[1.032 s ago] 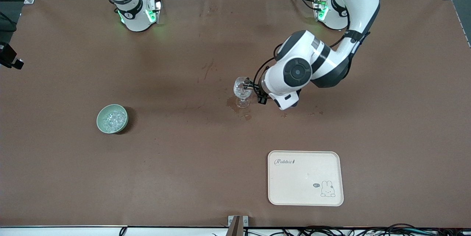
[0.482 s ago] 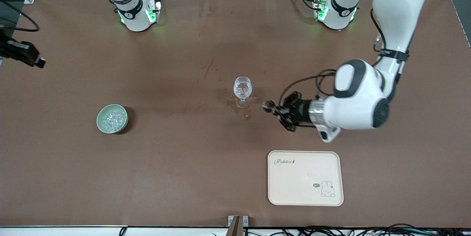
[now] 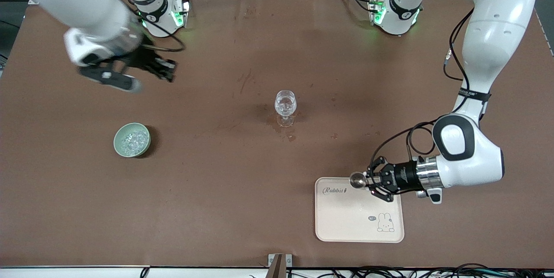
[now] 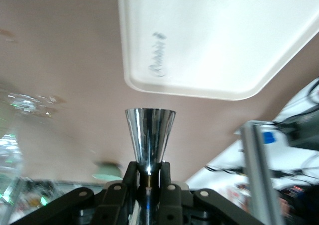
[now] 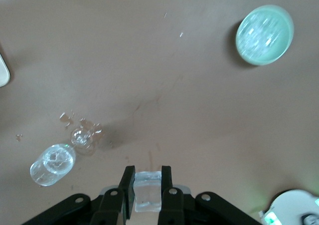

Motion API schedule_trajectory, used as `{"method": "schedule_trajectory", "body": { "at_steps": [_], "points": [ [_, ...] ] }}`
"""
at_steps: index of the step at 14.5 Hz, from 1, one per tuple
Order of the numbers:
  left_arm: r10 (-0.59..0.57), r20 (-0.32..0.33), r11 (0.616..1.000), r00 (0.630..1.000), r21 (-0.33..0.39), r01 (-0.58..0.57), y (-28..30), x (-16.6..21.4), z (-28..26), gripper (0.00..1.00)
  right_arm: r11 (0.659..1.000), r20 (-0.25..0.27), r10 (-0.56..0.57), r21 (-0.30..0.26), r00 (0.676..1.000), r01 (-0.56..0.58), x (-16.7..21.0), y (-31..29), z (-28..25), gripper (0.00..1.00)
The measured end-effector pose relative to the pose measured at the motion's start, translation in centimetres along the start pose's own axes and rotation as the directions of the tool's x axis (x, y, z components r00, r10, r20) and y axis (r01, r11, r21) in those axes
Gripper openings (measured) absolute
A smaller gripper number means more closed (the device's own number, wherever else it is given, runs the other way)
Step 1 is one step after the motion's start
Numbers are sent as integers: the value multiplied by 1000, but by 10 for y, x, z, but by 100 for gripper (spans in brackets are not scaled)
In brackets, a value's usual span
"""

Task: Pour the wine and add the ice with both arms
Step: 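Set the jigger on the tray with the left gripper while the right gripper brings ice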

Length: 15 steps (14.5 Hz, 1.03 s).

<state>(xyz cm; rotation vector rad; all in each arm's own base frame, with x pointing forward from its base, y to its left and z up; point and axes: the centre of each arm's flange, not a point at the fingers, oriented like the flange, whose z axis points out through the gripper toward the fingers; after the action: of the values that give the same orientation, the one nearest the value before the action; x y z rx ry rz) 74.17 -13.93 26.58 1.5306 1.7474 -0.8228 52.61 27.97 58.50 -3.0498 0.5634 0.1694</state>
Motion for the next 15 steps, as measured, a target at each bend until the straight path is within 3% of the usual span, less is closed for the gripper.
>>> {"method": "schedule_trajectory", "body": {
  "at_steps": [7, 10, 14, 15],
  "points": [
    [-45, 152, 995, 987, -81, 58, 12, 138, -1, 21, 983, 44, 177, 41, 983, -179, -57, -122, 88, 25],
    [-74, 204, 990, 976, -100, 96, 10, 163, 6, 21, 970, 44, 228, 77, 973, -231, -55, -150, 113, 25],
    [-95, 247, 987, 964, -101, 123, 9, 173, 6, 21, 965, 52, 249, 72, 967, -253, -68, -182, 148, 25],
    [-95, 247, 987, 964, -102, 124, 9, 173, 6, 28, 965, 59, 251, 68, 966, -254, -71, -188, 156, 25]
  ]
}}
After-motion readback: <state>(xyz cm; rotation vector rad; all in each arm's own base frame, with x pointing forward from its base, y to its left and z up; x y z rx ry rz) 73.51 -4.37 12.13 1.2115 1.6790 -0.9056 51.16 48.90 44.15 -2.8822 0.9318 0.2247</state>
